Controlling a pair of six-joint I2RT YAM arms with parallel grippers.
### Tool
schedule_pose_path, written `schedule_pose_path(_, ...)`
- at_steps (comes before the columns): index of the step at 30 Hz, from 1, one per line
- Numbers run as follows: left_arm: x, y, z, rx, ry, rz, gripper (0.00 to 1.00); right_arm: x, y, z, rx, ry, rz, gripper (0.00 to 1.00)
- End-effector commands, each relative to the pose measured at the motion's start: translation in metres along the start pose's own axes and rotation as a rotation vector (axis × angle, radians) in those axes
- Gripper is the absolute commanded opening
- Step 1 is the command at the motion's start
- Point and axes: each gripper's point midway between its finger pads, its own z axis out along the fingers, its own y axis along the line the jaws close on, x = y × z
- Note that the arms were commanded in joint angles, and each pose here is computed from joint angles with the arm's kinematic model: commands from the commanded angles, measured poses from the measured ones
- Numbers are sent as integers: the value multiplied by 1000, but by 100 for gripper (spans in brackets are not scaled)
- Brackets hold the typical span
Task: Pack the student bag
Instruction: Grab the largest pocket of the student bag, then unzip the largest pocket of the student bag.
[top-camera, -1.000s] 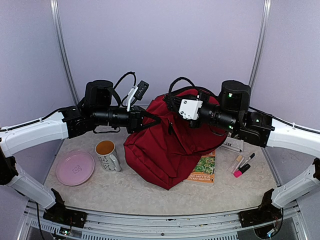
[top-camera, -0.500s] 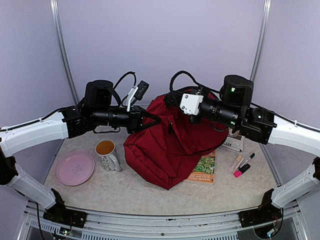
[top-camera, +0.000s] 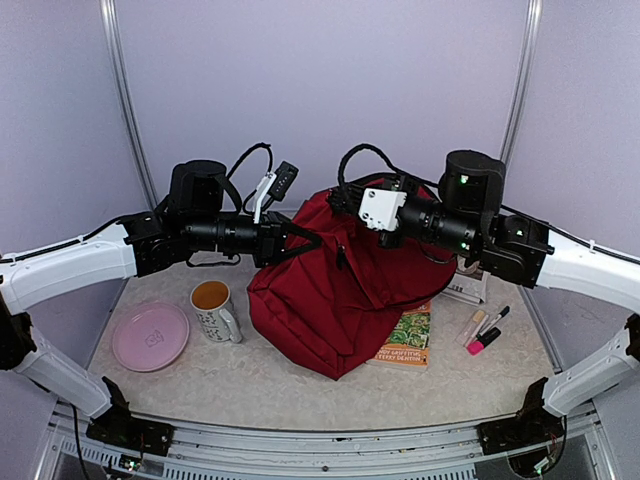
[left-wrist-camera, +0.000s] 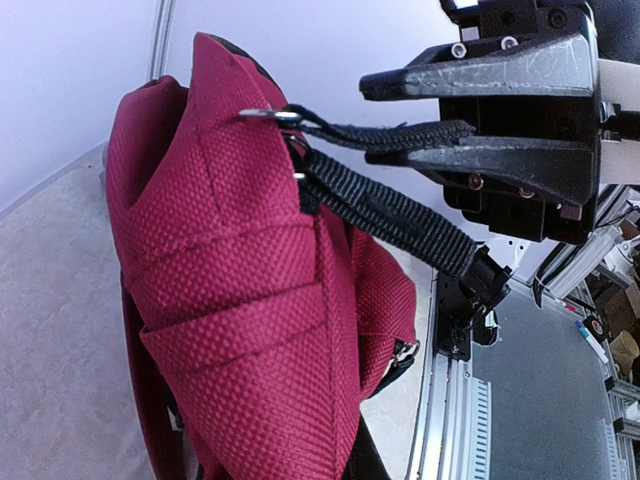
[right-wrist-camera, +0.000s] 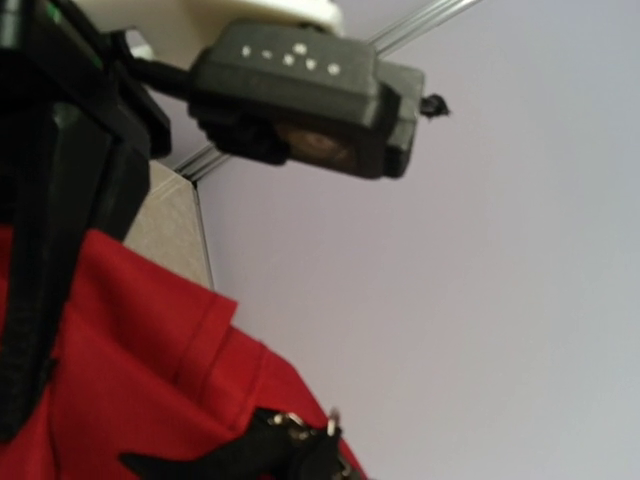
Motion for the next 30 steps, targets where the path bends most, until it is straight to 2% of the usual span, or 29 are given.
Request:
schedule_pose_path(1,-32,-24,-12,68,-101,96,0,6,-4,-1,18,29,10,17)
schedule_pose_path(9,-32,-27,-12,76,-100,100,0,14,-2,9,27,66,-8,16)
schedule_pose_path(12,-32,-26,-12,71,-100,101,0,14,-4,11,31,71,-3,10)
schedule_pose_path(14,-32,-26,-12,72,-100,102,0,11,-6,9,32,60,15,0)
schedule_pose_path(15,-32,-27,-13,73,-102,103,0,9,-8,8,35,53,24,0)
schedule_pose_path(24,-32,-29,-15,78,-108,132,0,-11,-54,-23,140,-23,255,0)
schedule_pose_path(30,-34,-33,-18,80,-116,149,0,6,-79,-35,181,22,395,0)
